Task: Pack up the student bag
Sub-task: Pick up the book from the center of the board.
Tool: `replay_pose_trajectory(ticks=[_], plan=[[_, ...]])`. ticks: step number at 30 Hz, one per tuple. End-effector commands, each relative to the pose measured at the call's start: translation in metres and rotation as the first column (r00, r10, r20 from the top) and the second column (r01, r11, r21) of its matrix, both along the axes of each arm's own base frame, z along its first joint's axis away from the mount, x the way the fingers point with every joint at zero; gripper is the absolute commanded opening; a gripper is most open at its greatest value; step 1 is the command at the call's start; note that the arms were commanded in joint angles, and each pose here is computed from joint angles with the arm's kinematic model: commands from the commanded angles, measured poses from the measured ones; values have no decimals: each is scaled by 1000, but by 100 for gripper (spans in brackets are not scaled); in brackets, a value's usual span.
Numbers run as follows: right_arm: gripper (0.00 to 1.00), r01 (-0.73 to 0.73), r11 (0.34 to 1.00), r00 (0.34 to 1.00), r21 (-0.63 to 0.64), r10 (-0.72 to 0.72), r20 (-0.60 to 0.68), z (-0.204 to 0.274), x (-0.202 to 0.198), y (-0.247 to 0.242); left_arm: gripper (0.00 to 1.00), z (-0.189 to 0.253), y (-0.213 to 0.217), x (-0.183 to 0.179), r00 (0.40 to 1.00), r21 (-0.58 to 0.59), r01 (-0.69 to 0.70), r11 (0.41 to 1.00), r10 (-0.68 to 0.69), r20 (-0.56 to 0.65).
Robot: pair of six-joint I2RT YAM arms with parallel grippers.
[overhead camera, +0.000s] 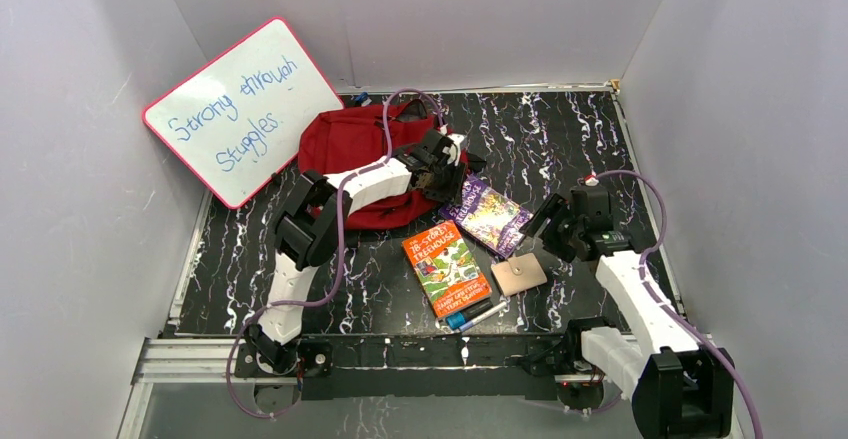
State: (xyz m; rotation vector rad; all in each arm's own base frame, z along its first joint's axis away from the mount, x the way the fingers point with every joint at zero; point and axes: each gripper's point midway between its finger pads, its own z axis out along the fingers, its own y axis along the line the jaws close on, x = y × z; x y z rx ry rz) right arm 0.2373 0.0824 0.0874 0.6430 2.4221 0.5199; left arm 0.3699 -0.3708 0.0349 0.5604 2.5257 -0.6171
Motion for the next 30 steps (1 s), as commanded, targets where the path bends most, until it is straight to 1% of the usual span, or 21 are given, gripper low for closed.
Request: replay_pose_trajectory(ticks=[1,7,15,19,23,26,27,30], plan=[[80,-15,999,999,49,13,30,1,10,8,42,0,-3,-5,1000,-12,11,1000,-12,-28],[82,-6,998,1000,68,7,-15,-20,12,12,41,-6,-7,-16,996,-39,20,999,-23,-81],[80,14,998,999,63,-12,-33,-42,33,12,40,-12,-21,-33,992,-53,61,997,-67,-107],[79,4,998,998,64,-1,-56,-47,40,15,40,-14,-27,-42,989,-60,72,996,-79,-126],[77,-9,995,999,104,13,-32,-41,49,20,40,-15,-33,-52,985,-81,77,994,-89,-146],[72,-32,989,999,146,31,3,-30,58,26,39,-16,-34,-55,984,-90,76,993,-89,-152],[68,-37,988,999,150,35,10,-28,60,28,39,-16,-34,-55,984,-89,75,993,-88,-153],[52,-42,989,999,143,38,32,-19,64,27,39,-16,-34,-54,985,-88,76,993,-88,-151]])
